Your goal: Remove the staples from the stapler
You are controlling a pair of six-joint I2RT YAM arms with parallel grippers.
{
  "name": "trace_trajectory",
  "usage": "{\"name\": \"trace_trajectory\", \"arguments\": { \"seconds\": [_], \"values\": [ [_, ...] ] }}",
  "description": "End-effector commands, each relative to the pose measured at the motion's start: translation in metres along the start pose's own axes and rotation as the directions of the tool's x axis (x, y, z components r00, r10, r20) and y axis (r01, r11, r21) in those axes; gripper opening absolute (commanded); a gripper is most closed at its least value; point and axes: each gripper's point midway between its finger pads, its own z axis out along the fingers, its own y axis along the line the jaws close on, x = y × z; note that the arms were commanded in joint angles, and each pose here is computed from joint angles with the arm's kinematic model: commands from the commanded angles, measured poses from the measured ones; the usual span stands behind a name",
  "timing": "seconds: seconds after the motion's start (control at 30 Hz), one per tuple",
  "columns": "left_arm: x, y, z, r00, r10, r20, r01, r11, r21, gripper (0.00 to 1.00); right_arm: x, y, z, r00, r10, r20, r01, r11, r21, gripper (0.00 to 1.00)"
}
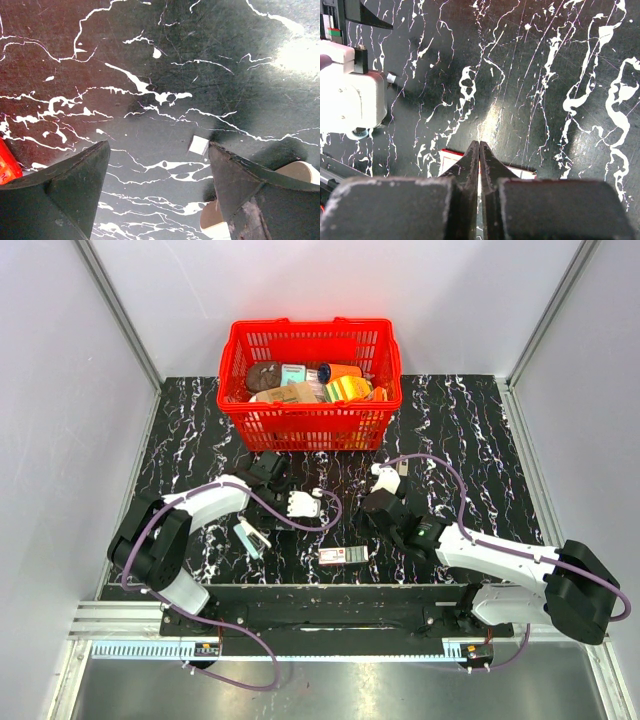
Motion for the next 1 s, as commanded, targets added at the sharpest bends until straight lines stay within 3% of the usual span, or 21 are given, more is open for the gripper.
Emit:
{"name": "trace_trajectory", "arguments": {
  "seconds": [0.0,0.37,0.57,0.73,0.97],
  "values": [
    [-0.003,-0.004,0.008,1.000,-0.001,0.010,0.001,1.000,0.015,0.84,-0.015,0.005,-0.002,0.998,0.022,0.054,-0.022,1.000,-0.016,0.06],
    [-0.002,-0.006,0.010,1.000,-0.008,-0.004,0.008,0.999,0.032,0.81,-0.012,0.005,-0.001,0.999,0.022,0.046,-0.021,1.000,-0.018,0.04],
    [0.000,-0.012,0.011,0.999,-0.029,-0.021,0.030,0.997,0.067,0.68,-0.014,0.006,-0.002,0.998,0.024,0.050,-0.023,0.999,-0.024,0.03],
    [-0.003,-0.013,0.012,0.998,-0.053,-0.029,0.055,0.994,0.091,0.49,-0.014,0.008,-0.003,0.999,0.024,0.049,-0.023,0.999,-0.030,0.02],
    [-0.008,-0.013,0.010,0.996,-0.091,-0.020,0.092,0.991,0.098,0.45,-0.016,0.008,-0.006,0.998,0.029,0.052,-0.028,0.999,-0.035,0.02]
  ]
}}
